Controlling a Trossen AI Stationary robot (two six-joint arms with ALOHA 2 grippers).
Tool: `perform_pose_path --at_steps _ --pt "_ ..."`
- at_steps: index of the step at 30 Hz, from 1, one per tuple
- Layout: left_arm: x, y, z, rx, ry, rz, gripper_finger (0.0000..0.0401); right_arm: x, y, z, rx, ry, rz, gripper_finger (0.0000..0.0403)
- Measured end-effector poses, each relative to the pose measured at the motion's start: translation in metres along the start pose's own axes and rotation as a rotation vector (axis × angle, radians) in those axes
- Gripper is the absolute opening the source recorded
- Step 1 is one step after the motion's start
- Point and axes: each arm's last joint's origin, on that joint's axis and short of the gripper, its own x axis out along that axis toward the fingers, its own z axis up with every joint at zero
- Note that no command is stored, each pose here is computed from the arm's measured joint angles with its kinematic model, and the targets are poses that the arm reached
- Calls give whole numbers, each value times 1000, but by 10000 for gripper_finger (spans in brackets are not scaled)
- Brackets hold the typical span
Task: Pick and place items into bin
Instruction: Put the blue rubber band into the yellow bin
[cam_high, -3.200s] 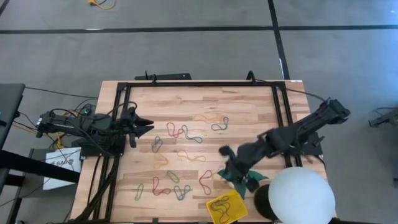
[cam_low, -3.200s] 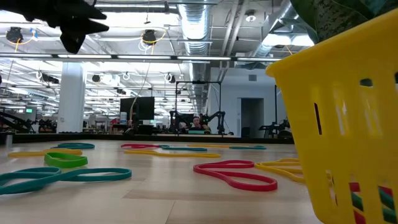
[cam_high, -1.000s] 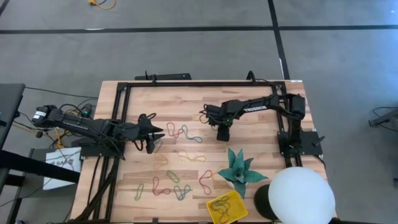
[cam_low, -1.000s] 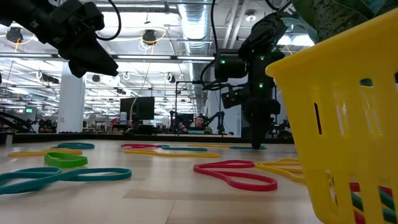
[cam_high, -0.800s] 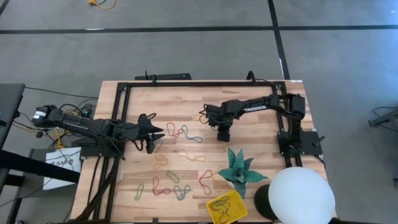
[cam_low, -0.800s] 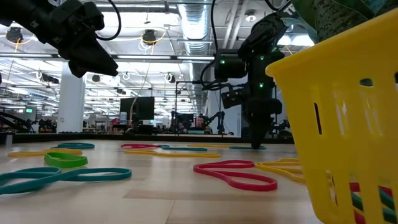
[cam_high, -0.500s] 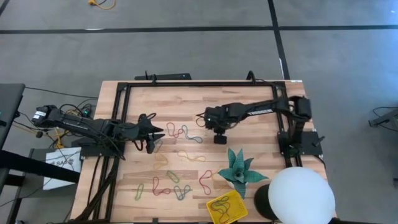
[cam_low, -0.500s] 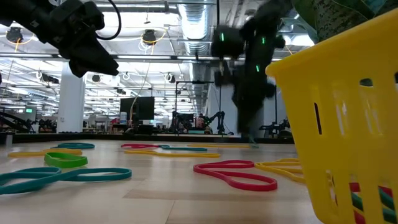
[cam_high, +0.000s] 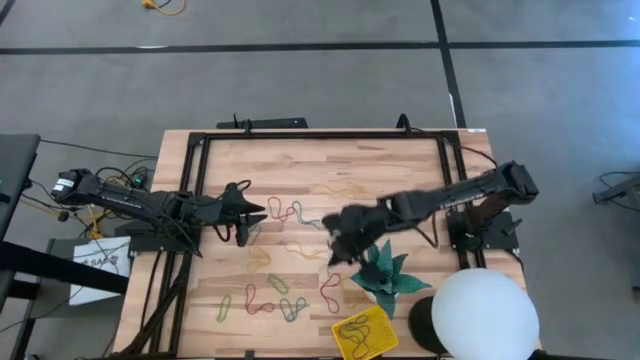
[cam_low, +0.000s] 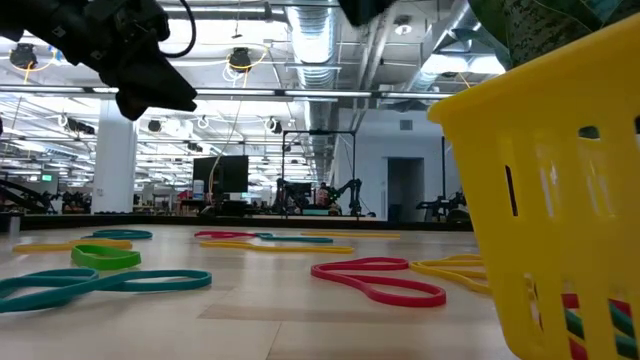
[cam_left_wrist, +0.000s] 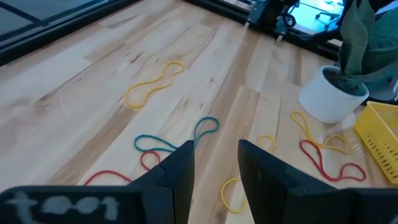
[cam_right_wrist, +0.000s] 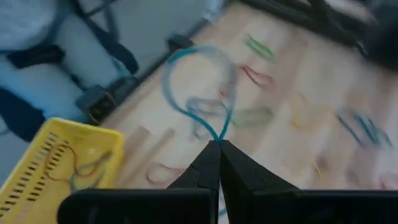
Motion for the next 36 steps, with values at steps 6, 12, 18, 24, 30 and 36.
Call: perform_pose_path --at_steps 6,12,18,24,30,36 --pt "0 -1 3 -29 -27 -15 112 40 26 6 -51 -67 126 0" --pt "0 -2 3 -33 -34 -18 112 70 47 -2 -54 -36 259 0" --pt "0 -2 4 -40 -34 -19 112 68 56 1 -194 -57 290 0" --pt "0 -2 4 -49 -34 -19 112 66 75 5 -308 -108 419 0" --pt "0 -2 4 -49 -34 -19 112 68 87 -2 -273 -5 429 0" --pt "0 -2 4 -59 -34 -18 112 70 82 0 -115 48 246 4"
